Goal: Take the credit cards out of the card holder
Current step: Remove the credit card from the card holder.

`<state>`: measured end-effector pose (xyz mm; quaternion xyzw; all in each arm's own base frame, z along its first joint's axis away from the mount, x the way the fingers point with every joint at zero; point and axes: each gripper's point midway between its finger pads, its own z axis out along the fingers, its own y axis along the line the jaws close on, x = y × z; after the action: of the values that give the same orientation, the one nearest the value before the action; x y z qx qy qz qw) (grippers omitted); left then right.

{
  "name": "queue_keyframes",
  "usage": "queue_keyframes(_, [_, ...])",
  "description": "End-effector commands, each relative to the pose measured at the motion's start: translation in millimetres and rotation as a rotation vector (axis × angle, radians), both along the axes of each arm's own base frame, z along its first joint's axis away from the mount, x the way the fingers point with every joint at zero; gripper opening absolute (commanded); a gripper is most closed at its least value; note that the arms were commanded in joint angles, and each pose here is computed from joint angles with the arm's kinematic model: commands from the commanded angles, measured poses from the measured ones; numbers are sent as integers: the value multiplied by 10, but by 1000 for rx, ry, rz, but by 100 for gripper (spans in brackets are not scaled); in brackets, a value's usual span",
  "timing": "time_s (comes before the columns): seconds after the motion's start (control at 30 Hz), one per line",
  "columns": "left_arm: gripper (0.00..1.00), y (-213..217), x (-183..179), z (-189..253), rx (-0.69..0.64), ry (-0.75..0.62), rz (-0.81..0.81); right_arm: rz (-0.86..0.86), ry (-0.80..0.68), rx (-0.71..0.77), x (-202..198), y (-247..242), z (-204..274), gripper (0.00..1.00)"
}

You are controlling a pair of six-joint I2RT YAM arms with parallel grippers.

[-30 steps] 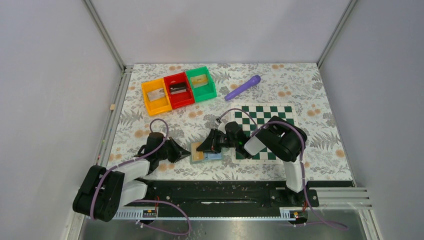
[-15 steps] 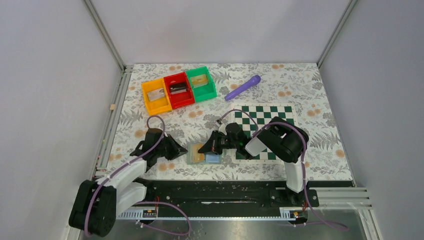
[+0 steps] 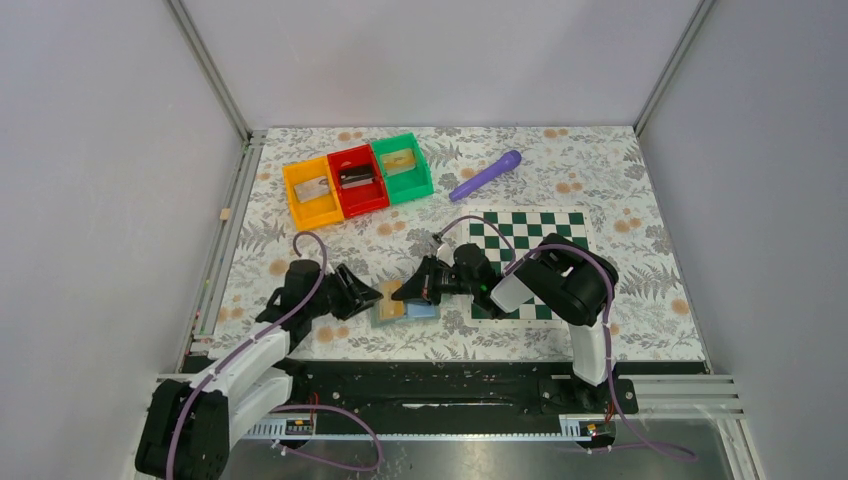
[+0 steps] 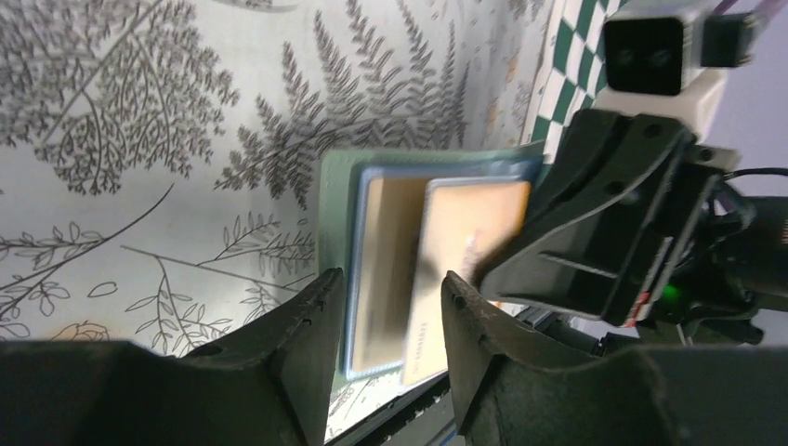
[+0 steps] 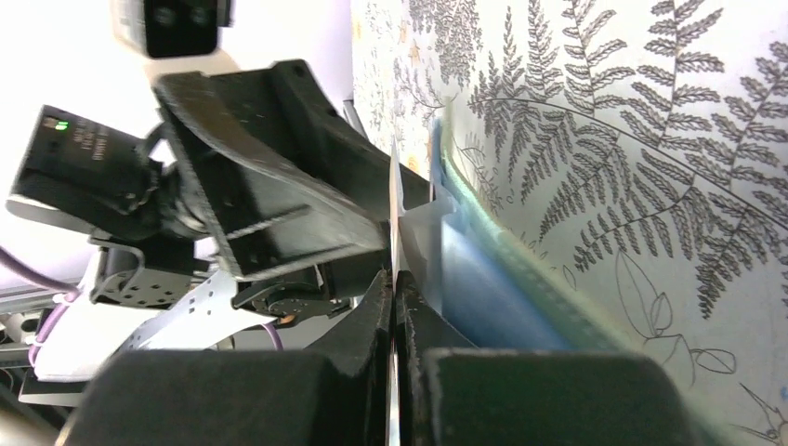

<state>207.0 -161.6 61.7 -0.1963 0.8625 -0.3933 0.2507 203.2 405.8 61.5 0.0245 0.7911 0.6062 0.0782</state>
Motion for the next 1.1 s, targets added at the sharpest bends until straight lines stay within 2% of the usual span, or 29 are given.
queue_keyframes(0.0, [44,-109,-9,22,-71,-34,-50,11,-36,87,30,35,212,0])
queue_keyframes(0.13, [45,-150,-18,-1,-109,-37,-56,11,-37,92,27,33,228,0])
queue_keyframes(0.47, [39,-254,-69,74,-211,-68,-92,8,-15,96,32,44,194,0])
queue_keyframes(0.53, [31,-267,-77,92,-220,-71,-99,8,-13,93,28,40,181,0])
queue_keyframes(0.6, [13,-269,-77,101,-226,-71,-97,7,-10,88,26,35,167,0])
queue_keyframes(0.67, [0,-264,-70,97,-227,-67,-89,8,-11,80,25,27,152,0])
queue_keyframes(0.8, [0,-241,-70,48,-217,-49,-70,-4,-10,74,25,-26,131,17])
queue_keyframes(0.87, [0,-214,-69,2,-200,-37,-56,-14,-10,74,31,-64,126,21])
queue_keyframes(0.93, [0,-197,-69,-30,-188,-31,-50,-20,-10,75,40,-94,126,17])
queue_keyframes(1.0, [0,-187,-69,-51,-183,-25,-47,-21,-12,79,48,-110,133,6])
queue_keyframes(1.07, [0,-175,-68,-75,-177,-17,-41,-24,-12,87,56,-129,144,0])
